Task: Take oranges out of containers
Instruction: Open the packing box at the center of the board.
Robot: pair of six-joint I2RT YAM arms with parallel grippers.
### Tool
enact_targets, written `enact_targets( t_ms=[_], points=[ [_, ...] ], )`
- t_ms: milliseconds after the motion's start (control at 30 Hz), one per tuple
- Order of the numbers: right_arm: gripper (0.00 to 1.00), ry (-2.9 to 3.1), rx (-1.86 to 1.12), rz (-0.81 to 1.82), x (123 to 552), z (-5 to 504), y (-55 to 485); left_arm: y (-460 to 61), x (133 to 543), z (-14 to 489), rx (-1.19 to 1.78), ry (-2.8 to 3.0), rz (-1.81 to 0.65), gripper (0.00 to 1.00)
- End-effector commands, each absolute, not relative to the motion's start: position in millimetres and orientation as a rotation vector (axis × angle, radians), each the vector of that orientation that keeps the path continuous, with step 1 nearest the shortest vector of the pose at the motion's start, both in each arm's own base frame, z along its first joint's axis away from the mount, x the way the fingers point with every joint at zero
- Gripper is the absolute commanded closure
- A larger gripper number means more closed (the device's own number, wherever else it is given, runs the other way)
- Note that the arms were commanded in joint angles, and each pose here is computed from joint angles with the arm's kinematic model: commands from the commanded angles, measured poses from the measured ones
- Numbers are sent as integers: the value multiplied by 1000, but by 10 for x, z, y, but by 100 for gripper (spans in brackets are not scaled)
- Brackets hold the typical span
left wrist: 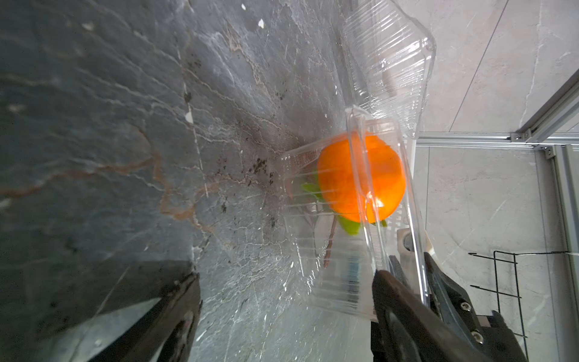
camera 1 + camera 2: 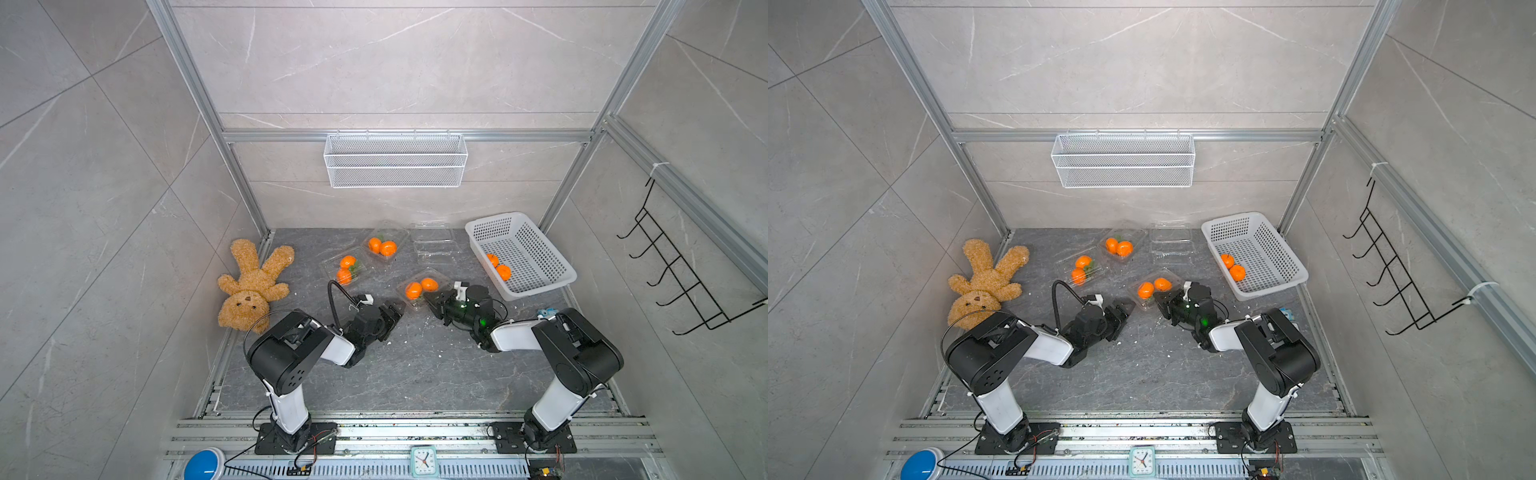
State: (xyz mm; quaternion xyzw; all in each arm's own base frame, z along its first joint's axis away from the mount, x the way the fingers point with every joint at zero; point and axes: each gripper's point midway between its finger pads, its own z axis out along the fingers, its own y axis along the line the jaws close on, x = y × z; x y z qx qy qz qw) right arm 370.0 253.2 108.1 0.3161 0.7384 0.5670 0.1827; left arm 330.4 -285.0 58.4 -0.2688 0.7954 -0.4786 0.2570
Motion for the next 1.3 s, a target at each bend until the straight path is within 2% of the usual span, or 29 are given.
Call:
enact_targets(
  t_ms=[0,1267],
  points=[
    [77,2055,902,1624,3733,1128,2543,-2871,3342,656,-743,2094,-1338,12],
    [79,2062,918,1636,3699,1034,2541,-2949,3264,765,-712,2030,-1406,13]
  ],
)
